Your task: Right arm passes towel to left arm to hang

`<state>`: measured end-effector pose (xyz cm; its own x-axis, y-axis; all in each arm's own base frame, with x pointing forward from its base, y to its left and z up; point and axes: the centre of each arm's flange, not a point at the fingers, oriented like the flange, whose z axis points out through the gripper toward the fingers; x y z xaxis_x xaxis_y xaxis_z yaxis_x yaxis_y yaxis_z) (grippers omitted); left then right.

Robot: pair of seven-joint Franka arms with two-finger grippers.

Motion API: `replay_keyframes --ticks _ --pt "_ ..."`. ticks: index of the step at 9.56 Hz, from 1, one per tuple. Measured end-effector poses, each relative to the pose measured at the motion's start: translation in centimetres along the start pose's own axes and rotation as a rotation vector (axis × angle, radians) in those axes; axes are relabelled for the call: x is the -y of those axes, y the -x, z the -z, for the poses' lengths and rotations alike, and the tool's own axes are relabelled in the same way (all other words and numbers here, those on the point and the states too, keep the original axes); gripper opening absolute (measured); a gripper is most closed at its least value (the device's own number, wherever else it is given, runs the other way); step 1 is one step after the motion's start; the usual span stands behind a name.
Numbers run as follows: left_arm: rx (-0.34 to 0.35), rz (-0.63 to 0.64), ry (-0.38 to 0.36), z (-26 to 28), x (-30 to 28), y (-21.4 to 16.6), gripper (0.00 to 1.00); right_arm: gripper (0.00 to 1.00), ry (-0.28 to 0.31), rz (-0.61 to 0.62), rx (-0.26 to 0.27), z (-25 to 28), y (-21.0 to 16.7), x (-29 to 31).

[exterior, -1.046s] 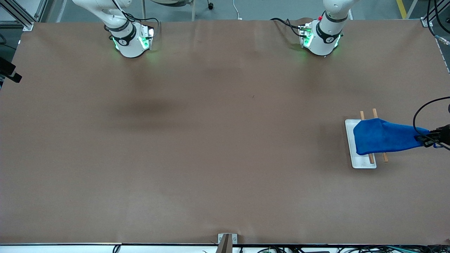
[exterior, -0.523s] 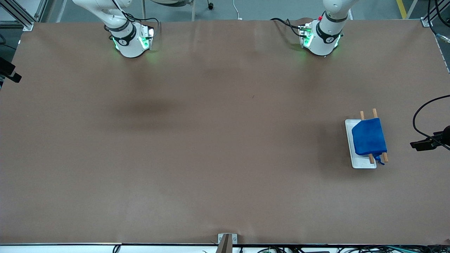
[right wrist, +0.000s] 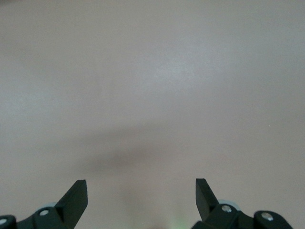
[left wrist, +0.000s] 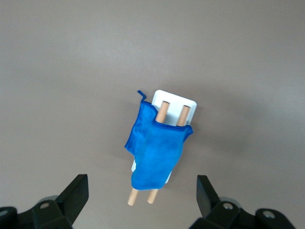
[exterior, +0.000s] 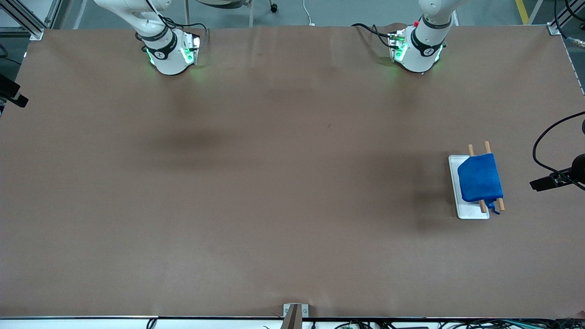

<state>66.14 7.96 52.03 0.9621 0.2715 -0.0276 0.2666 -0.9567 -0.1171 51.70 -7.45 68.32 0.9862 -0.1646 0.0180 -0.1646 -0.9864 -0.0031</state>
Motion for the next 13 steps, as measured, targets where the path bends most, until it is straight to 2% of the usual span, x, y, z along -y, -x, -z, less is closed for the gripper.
replay_keyframes --ticks 3,5,7,10,13 --pt "-0.078 -0.042 0.029 7.5 -3.3 3.9 1.0 1.0 0.0 -0.001 0.002 0.0 0.0 0.0" --pt "-0.118 -0.075 0.014 11.7 -5.3 7.0 1.0 1.0 0.0 -0.001 0.004 -0.1 0.0 0.0" --pt "-0.118 -0.098 0.01 13.5 -6.7 9.1 1.0 1.0 0.0 -0.001 0.004 -0.1 0.0 0.0" --pt "-0.117 -0.097 0.076 16.2 -8.1 12.2 1.0 1.0 0.0 -0.001 0.005 -0.1 0.0 0.0" --pt "-0.102 -0.099 0.064 16.4 -9.1 15.6 1.0 1.0 0.0 -0.001 0.007 -0.1 0.0 -0.1"
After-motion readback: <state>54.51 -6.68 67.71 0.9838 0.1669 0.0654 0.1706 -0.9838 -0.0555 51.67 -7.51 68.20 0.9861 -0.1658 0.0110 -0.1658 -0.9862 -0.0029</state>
